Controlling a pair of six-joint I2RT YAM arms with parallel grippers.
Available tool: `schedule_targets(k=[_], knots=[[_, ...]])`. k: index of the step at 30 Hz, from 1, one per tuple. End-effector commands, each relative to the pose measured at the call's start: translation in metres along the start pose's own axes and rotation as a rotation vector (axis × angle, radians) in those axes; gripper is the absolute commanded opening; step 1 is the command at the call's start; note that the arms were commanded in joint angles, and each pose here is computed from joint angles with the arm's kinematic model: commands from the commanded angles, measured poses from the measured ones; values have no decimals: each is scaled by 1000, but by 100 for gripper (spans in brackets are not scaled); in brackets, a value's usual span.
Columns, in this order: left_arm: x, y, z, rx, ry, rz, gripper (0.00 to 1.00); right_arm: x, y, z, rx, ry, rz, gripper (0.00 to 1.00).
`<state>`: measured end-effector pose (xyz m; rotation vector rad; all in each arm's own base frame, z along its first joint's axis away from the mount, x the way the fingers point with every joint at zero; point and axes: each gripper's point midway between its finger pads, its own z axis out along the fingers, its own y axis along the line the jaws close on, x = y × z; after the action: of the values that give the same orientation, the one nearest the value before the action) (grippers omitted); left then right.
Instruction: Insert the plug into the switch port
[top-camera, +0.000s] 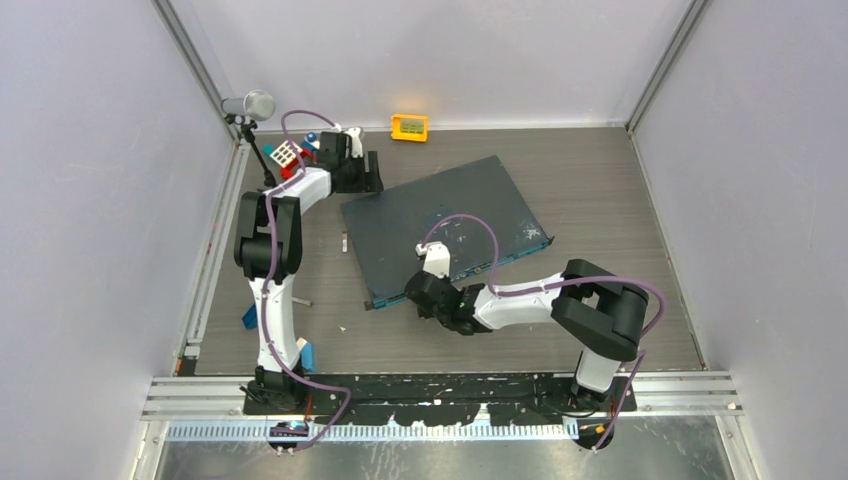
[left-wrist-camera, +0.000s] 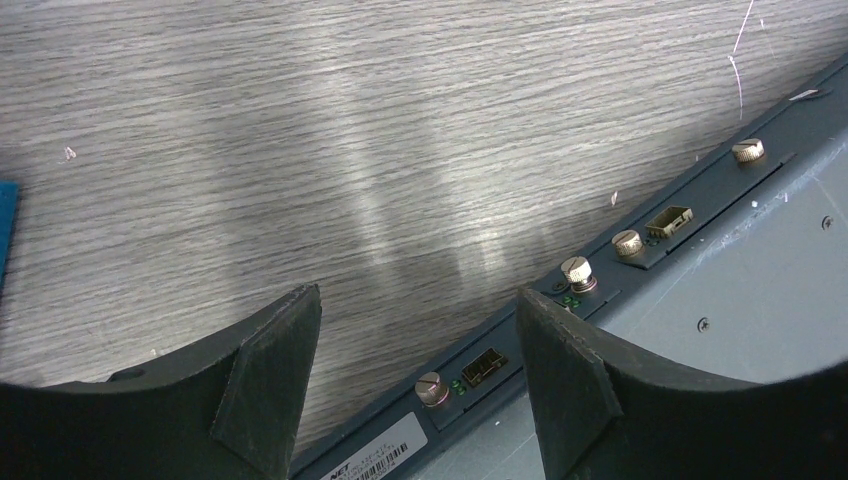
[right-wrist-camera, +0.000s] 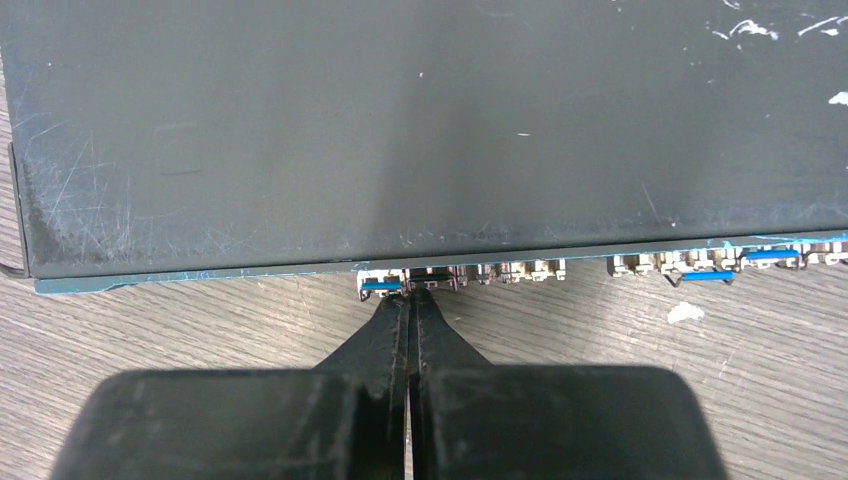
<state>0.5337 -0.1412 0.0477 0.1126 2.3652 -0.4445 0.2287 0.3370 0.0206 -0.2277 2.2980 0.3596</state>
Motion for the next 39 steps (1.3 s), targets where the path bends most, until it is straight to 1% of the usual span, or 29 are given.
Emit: schedule_targets(k=[1,8,14,21,26,31,35,39], knots=[[14,-13,2,29,62,32,73,-44,0,15,54,-181,162,0],[14,-14,3,29,63,35,73,-54,-14,13,126,-252,224,0],[15,-14,3,30,65,34,73,-67,-10,13,140,-287,236,1],[15,-15,3,31,67,36,73,-76,0,20,132,-302,246,0],[15,-14,3,30,69,35,73,-72,-3,18,133,-290,229,1],[15,-14,3,30,69,35,73,-55,-19,1,138,-257,177,0],[18,-13,3,25,83,29,73,-43,-34,-24,123,-251,148,0],[22,-11,0,4,106,15,73,-41,-50,-51,111,-266,146,1]])
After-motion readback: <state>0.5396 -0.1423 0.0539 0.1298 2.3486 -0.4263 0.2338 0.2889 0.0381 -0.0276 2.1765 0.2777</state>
